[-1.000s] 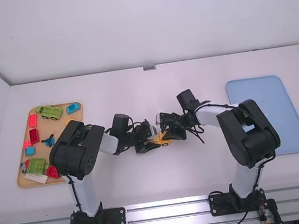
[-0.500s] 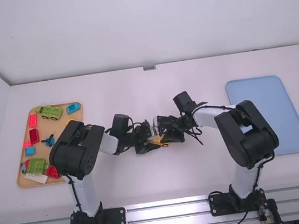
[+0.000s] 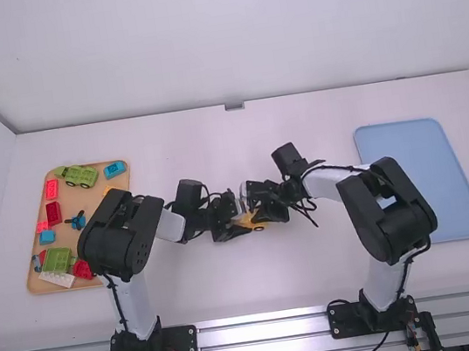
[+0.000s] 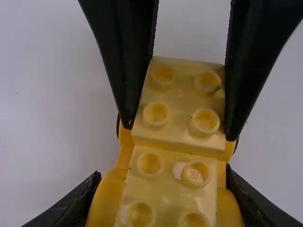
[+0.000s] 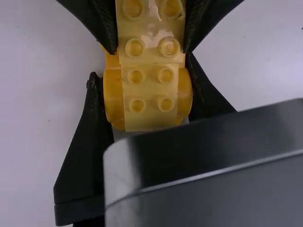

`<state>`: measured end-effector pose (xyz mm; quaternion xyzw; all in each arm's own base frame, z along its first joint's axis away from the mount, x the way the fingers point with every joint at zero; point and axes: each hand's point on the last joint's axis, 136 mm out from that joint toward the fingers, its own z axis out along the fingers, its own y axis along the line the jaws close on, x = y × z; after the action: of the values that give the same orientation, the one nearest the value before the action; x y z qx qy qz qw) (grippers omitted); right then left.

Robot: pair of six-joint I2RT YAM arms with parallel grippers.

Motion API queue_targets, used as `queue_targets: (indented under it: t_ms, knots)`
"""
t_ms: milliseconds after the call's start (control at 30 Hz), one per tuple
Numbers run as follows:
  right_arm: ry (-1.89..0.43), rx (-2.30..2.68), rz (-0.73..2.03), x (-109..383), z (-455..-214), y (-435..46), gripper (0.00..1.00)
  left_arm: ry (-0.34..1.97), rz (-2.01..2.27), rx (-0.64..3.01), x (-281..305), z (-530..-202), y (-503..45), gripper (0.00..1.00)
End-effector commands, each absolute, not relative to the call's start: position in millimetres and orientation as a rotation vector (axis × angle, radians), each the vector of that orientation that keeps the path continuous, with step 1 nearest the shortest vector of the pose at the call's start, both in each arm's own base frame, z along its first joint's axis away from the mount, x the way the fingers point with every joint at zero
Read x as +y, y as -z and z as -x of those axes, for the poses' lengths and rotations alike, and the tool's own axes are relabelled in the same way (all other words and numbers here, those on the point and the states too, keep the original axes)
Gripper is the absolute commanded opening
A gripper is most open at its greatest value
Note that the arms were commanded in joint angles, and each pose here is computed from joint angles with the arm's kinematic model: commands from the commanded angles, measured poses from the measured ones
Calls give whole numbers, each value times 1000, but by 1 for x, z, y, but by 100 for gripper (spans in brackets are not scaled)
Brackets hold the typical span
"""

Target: Assemble lego blocks to make yellow taxi

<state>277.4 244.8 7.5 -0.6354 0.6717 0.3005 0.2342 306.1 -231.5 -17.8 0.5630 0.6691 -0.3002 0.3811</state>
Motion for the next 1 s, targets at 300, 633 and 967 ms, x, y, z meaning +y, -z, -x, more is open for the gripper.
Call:
queue_targets:
  t_ms: [300,633,967]
  knots:
    - [-853,1835,1745,250,-277,-6,72,793,-1441,1766,-227,-292,31,38]
    - [-940,1744,1670,249,-291,-30,83,791,-1441,1765,-228,-293,31,38]
    - [-954,1698,1694,239,-285,-26,0,787,-1440,1766,-227,-293,31,38]
